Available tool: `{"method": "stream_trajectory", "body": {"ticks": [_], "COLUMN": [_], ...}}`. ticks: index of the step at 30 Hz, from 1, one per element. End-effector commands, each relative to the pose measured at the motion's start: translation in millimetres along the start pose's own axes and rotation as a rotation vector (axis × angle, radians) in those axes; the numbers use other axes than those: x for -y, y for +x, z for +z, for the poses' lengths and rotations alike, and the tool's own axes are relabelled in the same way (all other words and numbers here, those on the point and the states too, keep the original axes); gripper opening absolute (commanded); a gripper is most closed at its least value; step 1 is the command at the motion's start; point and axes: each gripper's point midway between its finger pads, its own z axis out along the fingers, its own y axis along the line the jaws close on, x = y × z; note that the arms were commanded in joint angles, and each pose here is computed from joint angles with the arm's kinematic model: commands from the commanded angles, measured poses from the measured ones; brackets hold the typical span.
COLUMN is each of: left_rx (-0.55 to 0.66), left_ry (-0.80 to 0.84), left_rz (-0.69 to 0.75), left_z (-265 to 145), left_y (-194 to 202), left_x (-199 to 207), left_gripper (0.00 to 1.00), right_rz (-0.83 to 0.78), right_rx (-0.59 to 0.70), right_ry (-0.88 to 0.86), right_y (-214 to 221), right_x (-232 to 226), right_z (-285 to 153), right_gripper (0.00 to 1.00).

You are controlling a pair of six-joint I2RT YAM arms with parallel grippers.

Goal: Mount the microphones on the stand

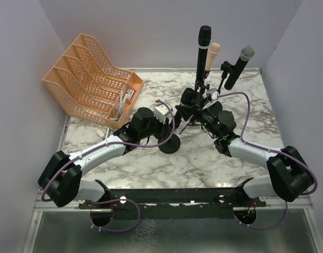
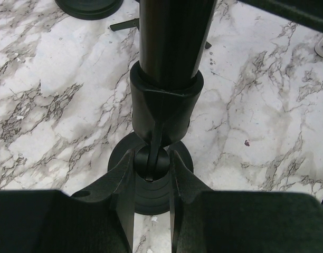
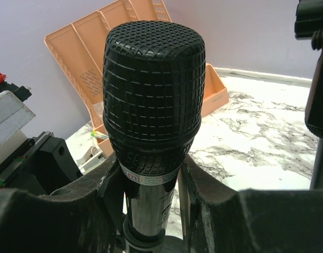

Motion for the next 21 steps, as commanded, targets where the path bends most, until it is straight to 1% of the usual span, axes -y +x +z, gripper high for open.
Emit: {"method": "stream_trajectory", "body": {"ticks": [1, 5, 10, 12, 13, 16, 18, 19, 21], "left_rx": [-0.005, 0.001, 0.005, 0.004, 0.005, 0.009, 0.013, 0.015, 0.024], "left_ry": [-0.03, -0.026, -0.031, -0.039, -0.044, -0.073, -0.09, -0.1, -0.125], "left_rz": [-0.053, -0.054, -0.05, -0.049, -0.048, -0.047, -0.045, -0.045, -0.048], "left_z": [6.4, 6.7, 6.9, 6.7, 6.4, 4.5, 2.9, 2.1, 0.5], "left_y": [10.7, 9.6, 9.1, 9.6, 9.5, 9.4, 9.1, 9.4, 8.1], "left_x": [-3.2, -2.7, -3.7, -5.2, -5.9, -10.9, -13.7, -15.4, -19.4], "left_gripper": [0.0, 0.0, 0.0, 0.0, 0.0, 0.0, 0.0, 0.0, 0.0], "right_rz": [0.145, 0.15, 0.158, 0.16, 0.155, 0.158, 0.17, 0.173, 0.175], "right_rx": [-0.723, -0.728, -0.717, -0.697, -0.672, -0.552, -0.454, -0.401, -0.302], "right_ry": [-0.047, -0.051, -0.047, -0.038, -0.038, 0.0, 0.037, 0.058, 0.103], "right_y": [197.0, 197.9, 188.7, 176.4, 166.5, 123.5, 87.2, 68.2, 30.5], "right_x": [-10.3, -11.1, -13.3, -14.9, -16.6, -20.2, -22.5, -22.9, -22.6], "right_z": [-97.6, -97.4, -90.8, -84.2, -79.6, -63.9, -54.0, -49.3, -43.0], "right_gripper": [0.01, 0.01, 0.01, 0.06, 0.1, 0.27, 0.37, 0.4, 0.42]}}
